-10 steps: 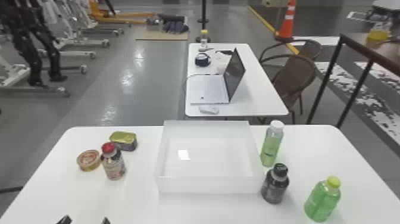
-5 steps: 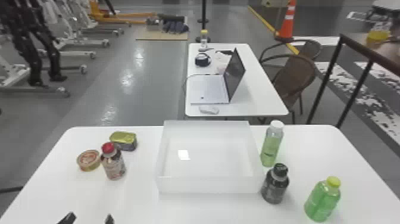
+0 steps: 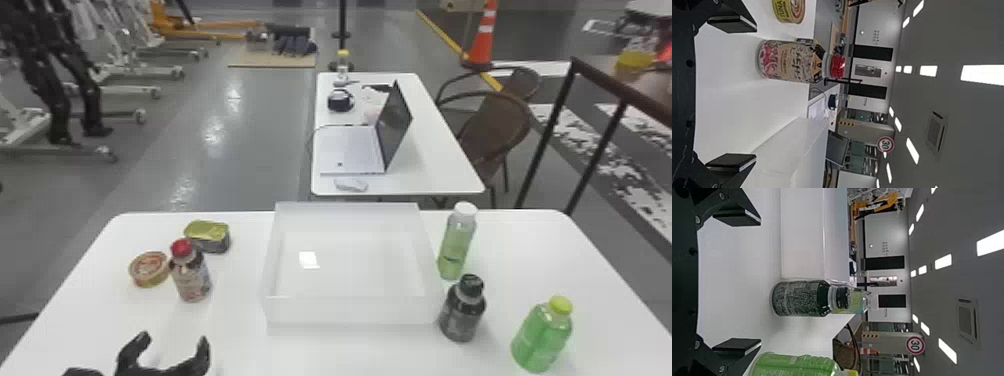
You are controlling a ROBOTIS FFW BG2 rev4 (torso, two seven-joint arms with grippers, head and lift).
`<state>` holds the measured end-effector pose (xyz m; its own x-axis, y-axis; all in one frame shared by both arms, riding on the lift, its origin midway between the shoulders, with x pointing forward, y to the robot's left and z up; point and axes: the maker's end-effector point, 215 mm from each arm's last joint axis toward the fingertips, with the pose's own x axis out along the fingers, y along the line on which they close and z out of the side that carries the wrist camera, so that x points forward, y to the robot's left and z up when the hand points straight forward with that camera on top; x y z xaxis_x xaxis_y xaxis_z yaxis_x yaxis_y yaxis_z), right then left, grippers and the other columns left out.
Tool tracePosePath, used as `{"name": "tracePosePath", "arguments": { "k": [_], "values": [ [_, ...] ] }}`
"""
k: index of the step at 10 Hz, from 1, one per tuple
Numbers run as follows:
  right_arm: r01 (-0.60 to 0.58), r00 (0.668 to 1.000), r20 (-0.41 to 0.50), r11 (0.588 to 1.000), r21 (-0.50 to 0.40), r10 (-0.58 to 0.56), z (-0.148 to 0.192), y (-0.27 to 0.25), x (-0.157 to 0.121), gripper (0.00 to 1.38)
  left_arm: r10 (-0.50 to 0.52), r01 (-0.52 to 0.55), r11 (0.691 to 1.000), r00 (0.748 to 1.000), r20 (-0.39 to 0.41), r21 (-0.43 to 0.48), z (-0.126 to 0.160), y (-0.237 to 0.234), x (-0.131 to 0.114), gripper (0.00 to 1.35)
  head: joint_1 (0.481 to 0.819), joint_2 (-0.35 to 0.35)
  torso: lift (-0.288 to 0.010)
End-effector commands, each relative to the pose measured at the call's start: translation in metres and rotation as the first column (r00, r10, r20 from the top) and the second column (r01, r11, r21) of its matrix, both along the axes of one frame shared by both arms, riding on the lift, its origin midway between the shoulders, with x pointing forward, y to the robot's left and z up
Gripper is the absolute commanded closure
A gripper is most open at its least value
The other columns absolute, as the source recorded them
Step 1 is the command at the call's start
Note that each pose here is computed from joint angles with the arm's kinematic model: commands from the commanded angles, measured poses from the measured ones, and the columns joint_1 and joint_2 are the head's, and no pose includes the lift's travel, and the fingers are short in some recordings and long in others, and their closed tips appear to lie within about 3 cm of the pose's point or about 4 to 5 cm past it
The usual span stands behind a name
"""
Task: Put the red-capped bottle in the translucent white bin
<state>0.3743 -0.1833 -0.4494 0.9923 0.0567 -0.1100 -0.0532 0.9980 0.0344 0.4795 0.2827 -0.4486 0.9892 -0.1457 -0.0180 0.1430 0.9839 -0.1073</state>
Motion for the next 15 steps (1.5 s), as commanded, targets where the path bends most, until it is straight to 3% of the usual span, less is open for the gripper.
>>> {"name": "tracePosePath", "arguments": {
  "k": [1,8,15],
  "values": [
    [0.0,1.0,0.0,1.0,0.0,0.0,0.0,0.0,0.001,0.2,-0.01,0.01,1.0,1.0,0.0,0.017,0.0,-0.003,0.013,0.14,0.549,0.0,-0.1],
    [0.0,1.0,-0.001,1.0,0.001,0.0,-0.002,0.001,0.002,0.2,-0.06,0.061,0.995,0.998,-0.017,0.075,-0.004,-0.016,0.075,0.14,0.549,0.0,-0.1],
    [0.001,1.0,0.002,1.0,0.005,-0.001,-0.002,0.002,0.006,0.2,0.073,-0.066,0.991,0.996,-0.057,0.12,-0.01,0.013,0.119,0.14,0.549,0.0,-0.1]
  ]
}}
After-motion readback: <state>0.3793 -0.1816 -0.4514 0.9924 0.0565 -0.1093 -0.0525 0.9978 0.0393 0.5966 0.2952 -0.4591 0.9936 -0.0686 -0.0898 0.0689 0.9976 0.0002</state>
